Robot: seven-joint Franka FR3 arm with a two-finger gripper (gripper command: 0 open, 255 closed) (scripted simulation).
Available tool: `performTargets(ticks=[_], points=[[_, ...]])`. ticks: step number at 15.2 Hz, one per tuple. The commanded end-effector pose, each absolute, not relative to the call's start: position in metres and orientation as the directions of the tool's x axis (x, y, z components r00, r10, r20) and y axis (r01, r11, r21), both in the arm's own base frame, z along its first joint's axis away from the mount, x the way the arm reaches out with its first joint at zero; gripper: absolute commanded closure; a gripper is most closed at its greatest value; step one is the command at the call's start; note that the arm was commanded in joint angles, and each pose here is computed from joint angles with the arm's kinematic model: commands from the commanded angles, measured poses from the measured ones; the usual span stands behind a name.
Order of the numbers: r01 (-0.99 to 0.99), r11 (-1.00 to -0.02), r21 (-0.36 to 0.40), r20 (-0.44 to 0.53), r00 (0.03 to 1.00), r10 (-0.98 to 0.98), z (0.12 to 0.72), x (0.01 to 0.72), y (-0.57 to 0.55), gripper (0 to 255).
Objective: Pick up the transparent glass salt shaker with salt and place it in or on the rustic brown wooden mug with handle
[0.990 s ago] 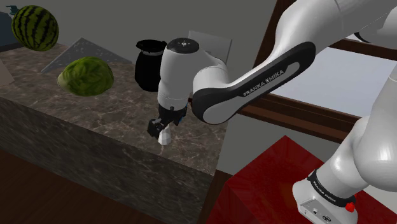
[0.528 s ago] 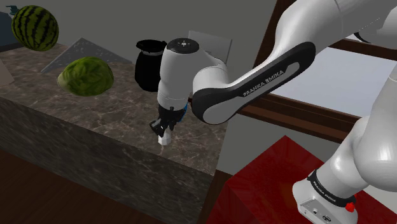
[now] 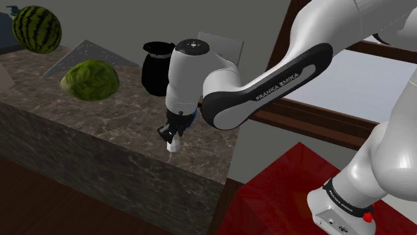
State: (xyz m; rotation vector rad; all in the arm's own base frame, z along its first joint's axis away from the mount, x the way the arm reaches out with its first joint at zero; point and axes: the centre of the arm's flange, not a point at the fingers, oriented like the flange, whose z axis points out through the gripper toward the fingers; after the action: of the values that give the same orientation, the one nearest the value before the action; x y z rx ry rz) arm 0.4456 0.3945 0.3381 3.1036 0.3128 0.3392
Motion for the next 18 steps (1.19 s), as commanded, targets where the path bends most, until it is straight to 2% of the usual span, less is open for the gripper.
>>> performTargets(ticks=[1, 18], points=[[0.197, -0.98, 0.025, 0.213, 0.957, 0.198, 0.346, 0.446, 0.395, 255], [0.197, -0.98, 0.025, 0.213, 0.957, 0.198, 0.436, 0.446, 0.395, 255]])
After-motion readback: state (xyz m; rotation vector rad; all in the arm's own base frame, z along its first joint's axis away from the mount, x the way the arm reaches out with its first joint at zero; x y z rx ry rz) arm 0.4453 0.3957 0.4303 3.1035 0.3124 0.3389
